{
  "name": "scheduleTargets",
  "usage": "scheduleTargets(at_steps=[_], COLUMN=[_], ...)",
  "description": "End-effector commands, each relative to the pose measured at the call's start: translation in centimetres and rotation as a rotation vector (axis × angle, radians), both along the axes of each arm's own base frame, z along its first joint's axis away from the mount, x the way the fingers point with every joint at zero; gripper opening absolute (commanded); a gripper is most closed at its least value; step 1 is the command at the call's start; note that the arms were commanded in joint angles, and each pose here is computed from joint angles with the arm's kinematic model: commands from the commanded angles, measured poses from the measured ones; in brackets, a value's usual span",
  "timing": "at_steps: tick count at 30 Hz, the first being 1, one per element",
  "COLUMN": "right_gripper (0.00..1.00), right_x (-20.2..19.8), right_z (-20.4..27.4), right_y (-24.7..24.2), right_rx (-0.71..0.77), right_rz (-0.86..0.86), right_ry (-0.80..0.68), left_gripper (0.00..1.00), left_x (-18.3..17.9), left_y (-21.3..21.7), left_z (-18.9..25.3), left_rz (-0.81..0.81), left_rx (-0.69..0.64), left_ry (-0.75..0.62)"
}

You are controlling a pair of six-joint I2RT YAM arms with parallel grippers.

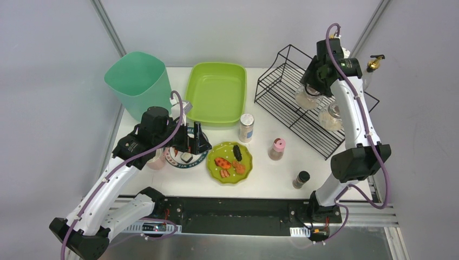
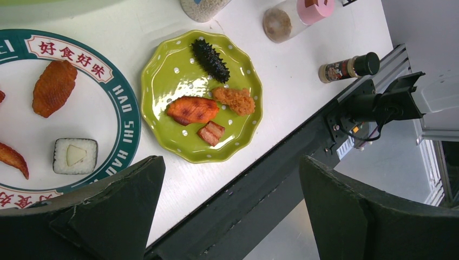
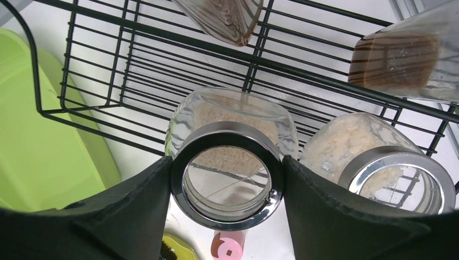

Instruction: Clear the kitchen counter

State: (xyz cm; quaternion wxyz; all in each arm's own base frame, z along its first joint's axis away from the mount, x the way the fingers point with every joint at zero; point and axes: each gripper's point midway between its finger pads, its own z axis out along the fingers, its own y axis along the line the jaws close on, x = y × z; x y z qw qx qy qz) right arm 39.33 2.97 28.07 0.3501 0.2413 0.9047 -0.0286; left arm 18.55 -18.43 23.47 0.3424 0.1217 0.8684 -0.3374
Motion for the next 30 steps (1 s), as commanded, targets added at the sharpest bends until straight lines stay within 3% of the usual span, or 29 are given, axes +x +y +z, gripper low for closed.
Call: scheduleTargets(at_steps=[1, 14, 18, 24, 30], right_gripper=[0.26, 0.35, 0.47, 0.77, 0.87], right_x=[1.3, 1.5, 1.5, 1.7, 1.7], right_z=[1.5, -1.7, -2.4, -2.3, -1.3], right_y=[-0.2, -1.3, -1.3, -1.0, -0.8], right_rx=[0.014, -0.021, -0.022, -0.01, 0.003], right_rz=[0.001, -0.018, -0.016, -0.006, 0.004], right_ry=[-0.087, -0.016, 0.004, -0.001, -0.028], left_gripper=[1.0, 1.0, 1.0, 1.0, 1.0], left_x=[-0.1, -0.2, -0.2, -0.3, -0.2], left_y=[-0.1, -0.1, -0.1, -0.2, -0.2], left_z=[0.3, 0.3, 0.4, 0.3, 0.3], left_rz=[-0.014, -0.018, -0.019, -0.021, -0.022], left_rx=[-0.014, -0.017, -0.019, -0.019, -0.019], left_ry=[-0.007, -0.006, -0.008, -0.004, -0.003])
